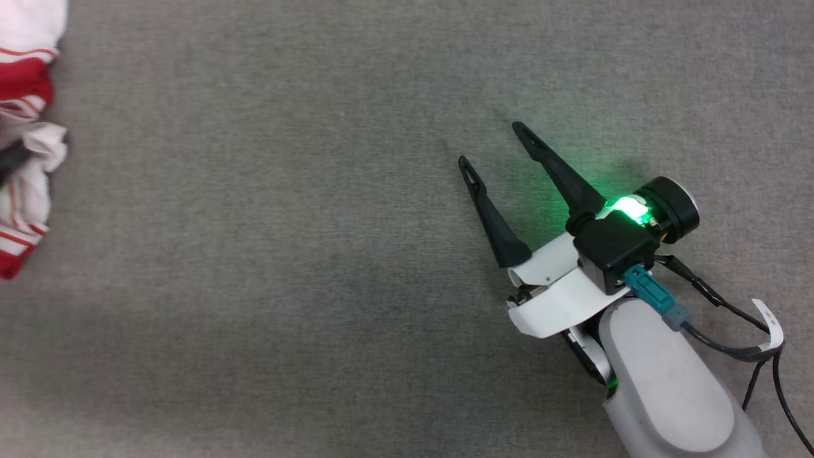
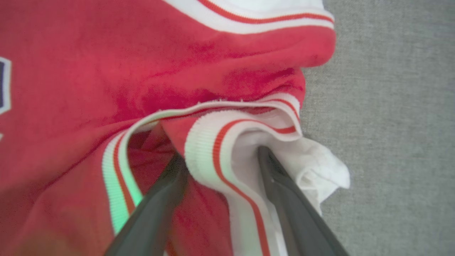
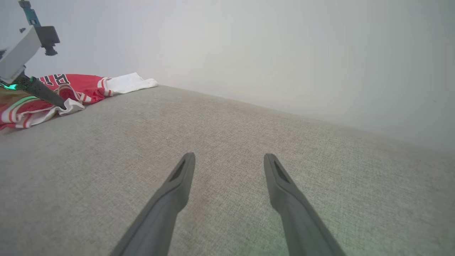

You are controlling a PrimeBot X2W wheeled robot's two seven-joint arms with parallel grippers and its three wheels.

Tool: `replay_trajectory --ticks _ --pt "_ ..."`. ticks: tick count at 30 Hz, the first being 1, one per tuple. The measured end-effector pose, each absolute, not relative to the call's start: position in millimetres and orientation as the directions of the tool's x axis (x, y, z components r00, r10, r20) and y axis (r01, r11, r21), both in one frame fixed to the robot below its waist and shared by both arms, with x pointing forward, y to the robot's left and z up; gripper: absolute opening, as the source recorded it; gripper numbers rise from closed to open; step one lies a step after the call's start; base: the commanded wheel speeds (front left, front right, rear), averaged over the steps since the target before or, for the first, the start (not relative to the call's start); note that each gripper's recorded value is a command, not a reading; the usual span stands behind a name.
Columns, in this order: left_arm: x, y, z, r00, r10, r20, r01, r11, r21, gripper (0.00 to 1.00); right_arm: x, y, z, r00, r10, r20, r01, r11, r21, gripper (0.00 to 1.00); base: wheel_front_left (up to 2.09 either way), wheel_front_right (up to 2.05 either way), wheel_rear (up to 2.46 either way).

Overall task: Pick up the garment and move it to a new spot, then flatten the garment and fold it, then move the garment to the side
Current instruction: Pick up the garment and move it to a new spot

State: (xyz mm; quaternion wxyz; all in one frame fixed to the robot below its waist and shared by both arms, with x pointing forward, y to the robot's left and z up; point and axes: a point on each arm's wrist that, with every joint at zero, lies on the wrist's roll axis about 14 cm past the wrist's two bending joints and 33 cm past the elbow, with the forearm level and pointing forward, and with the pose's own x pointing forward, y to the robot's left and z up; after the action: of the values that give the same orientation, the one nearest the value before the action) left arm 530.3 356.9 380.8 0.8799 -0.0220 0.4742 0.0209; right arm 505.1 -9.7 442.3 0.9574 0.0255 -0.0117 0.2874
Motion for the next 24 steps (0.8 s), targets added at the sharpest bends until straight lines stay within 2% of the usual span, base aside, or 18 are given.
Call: replay_trajectory --ticks 1,2,4,5,7,11,18,24 --pt "532 357 377 0.543 0.016 -0.840 -0.061 0.998 -0.020 1.00 505 -12 440 0.836 0.548 0.032 -0.549 0.835 0.039 1.00 0.00 0.00 0.00" --pt "533 357 374 0.537 0.015 -0.844 -0.061 0.998 -0.021 0.81 505 -13 439 0.837 0.546 0.029 -0.547 0.836 0.038 1.00 0.00 0.00 0.00" --pt "536 355 370 0.532 0.015 -0.846 -0.057 0.998 -0.018 0.03 505 -14 438 0.838 0.545 0.027 -0.546 0.837 0.034 1.00 0.00 0.00 0.00" --pt "538 355 371 0.540 0.015 -0.842 -0.059 0.998 -0.019 0.00 505 -15 439 0.838 0.544 0.030 -0.545 0.838 0.032 1.00 0.00 0.00 0.00" --pt "543 354 374 0.577 0.017 -0.816 -0.049 0.999 -0.014 0.00 506 -16 443 0.840 0.542 0.036 -0.543 0.839 0.028 1.00 0.00 0.00 0.00" --pt "554 356 394 0.696 0.045 -0.717 -0.006 0.998 0.057 0.00 506 -21 457 0.848 0.526 0.063 -0.528 0.849 0.028 1.00 0.00 0.00 0.00" --pt "575 332 463 0.856 -0.024 -0.517 0.113 0.984 0.140 0.00 492 -32 481 0.867 0.488 0.095 -0.494 0.868 0.044 1.00 0.00 0.00 0.00" --pt "595 278 519 0.907 -0.171 -0.384 0.264 0.943 0.202 0.00 482 -54 505 0.893 0.427 0.140 -0.438 0.897 0.061 1.00 0.00 0.00 0.00"
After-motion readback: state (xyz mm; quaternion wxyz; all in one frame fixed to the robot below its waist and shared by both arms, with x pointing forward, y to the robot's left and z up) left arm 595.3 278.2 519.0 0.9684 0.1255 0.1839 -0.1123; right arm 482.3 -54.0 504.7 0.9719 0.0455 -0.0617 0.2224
